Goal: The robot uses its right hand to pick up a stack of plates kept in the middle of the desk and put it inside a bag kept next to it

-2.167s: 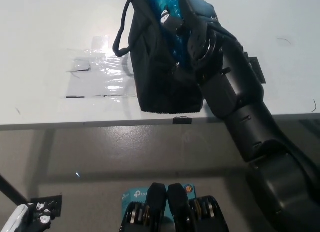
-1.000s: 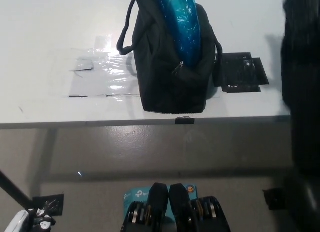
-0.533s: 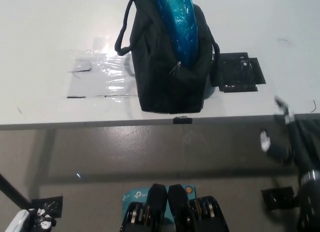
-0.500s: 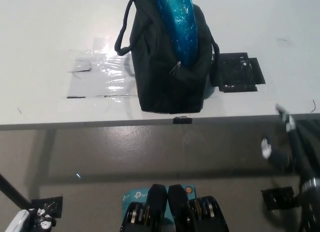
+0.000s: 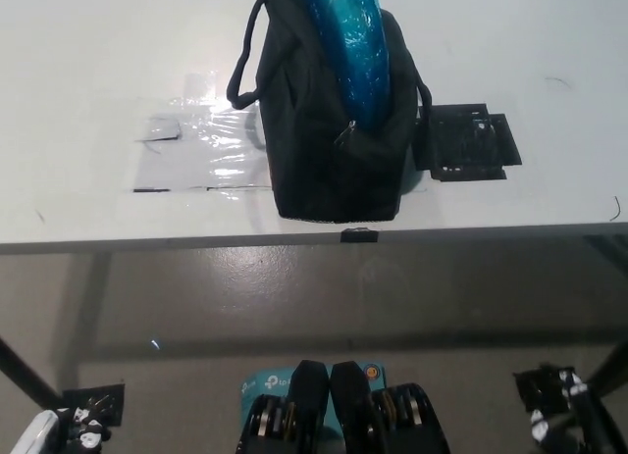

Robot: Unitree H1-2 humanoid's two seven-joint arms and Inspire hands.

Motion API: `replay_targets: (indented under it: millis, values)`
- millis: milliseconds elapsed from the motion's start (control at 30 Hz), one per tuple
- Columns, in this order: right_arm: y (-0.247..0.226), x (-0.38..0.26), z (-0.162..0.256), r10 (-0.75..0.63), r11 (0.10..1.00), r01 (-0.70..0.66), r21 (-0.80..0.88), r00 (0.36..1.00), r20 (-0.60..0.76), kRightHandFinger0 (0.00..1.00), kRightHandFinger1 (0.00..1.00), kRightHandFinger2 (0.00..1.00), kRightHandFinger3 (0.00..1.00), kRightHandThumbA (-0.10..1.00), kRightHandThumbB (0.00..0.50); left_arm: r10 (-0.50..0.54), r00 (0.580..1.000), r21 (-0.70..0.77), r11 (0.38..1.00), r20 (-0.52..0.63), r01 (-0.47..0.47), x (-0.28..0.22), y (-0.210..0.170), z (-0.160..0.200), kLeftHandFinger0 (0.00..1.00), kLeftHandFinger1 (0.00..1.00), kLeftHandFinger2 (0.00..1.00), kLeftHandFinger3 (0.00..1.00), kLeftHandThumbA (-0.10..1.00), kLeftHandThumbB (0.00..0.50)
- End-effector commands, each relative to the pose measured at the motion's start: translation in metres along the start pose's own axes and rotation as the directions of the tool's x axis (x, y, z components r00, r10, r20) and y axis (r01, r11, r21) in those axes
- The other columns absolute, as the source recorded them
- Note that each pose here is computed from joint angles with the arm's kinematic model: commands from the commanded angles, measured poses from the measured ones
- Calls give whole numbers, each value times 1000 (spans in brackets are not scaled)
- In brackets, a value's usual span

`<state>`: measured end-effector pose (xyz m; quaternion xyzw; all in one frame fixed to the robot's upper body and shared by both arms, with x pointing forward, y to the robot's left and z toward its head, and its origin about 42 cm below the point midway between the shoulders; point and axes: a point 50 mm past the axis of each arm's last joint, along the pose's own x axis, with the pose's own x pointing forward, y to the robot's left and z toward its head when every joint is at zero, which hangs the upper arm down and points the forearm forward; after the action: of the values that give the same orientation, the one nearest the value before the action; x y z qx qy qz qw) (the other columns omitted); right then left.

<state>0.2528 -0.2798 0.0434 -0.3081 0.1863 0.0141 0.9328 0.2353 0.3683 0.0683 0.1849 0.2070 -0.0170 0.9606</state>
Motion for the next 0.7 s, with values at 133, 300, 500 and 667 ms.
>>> replay_targets:
  millis: [133,300,500,667]
  values:
    - [-25,-10,-26,-405,907,342,247,869,283,248,338,556,845,301,206,24,998,45,999,58,-26,-1,13,12,559,604,693,702,-100,132]
    - [-26,-7,-26,-427,892,351,283,861,276,240,324,532,836,319,208,26,998,47,998,62,-29,0,15,15,565,608,728,729,-100,133]
    - [-29,-1,-26,-434,890,367,271,865,253,310,361,522,841,406,217,30,997,22,999,72,-31,2,15,15,587,629,715,720,-100,122]
    - [-35,2,-23,-435,892,375,253,863,255,315,364,522,849,440,220,30,997,4,1000,74,-31,4,13,16,593,633,722,723,-100,127]
